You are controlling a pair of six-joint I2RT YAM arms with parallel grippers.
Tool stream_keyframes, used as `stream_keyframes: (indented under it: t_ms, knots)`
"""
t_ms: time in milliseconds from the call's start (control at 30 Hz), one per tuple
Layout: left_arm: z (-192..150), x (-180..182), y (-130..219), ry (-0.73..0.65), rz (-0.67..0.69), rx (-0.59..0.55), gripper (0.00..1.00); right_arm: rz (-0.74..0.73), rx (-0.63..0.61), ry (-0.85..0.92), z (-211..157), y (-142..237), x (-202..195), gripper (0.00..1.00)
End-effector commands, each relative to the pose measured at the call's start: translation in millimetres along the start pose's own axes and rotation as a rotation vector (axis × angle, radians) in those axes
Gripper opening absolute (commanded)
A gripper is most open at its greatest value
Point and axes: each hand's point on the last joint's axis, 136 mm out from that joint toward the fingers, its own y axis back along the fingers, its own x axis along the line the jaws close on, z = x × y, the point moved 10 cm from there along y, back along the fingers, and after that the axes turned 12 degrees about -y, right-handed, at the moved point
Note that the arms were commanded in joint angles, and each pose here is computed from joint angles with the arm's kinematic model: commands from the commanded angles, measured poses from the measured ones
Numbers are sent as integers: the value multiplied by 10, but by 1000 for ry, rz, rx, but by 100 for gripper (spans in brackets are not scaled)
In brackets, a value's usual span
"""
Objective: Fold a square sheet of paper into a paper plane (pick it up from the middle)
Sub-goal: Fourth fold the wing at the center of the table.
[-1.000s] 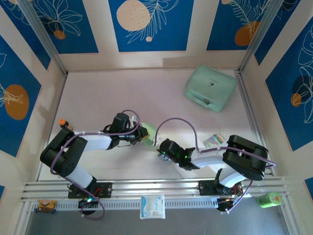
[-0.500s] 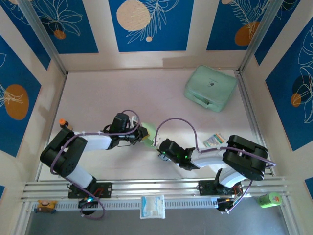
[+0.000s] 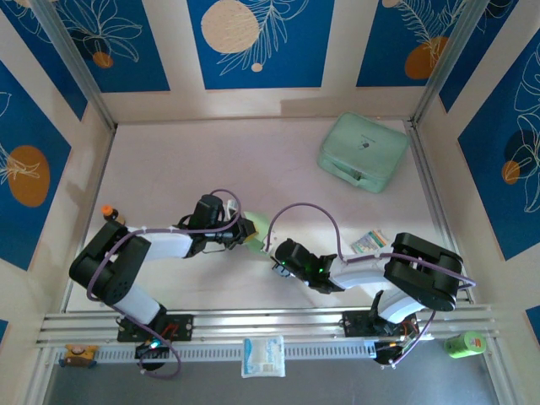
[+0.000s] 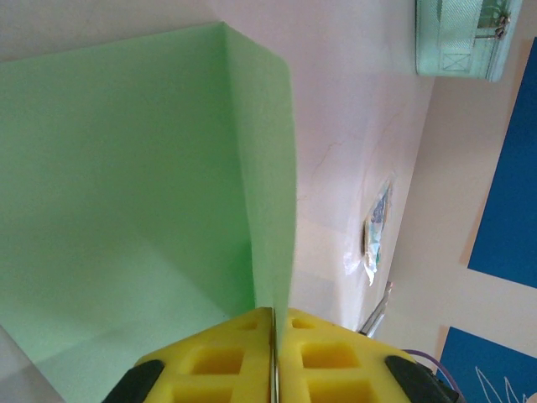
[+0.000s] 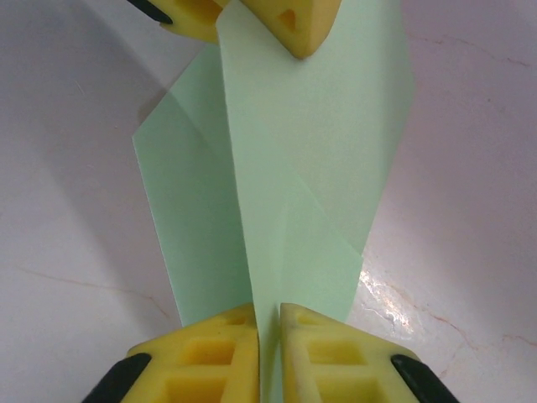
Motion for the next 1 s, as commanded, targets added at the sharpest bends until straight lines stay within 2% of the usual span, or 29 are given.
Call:
stream_keyframes:
  t_ms: [0,200,367,600,800,967]
  knots:
    - [53,-82,55,-22,-26,-18,14,14,-25,-35,86,16,1,11]
    - [50,-113,146,-49,36,-41,34,43,10,-89,67,5,13,7]
    - [50,-158,273,-78,104,-75,43,72,45,-176,65,-28,-7,6]
    - [28,-176,387,-98,153,-111,46,135,107,-278,84,-85,-27,4]
    - [22,-170,370,-93,142,-103,46,261,162,-466,98,-102,-147,4]
    - [27,-167,339,-86,126,-92,44,302,184,-586,49,-116,-238,4]
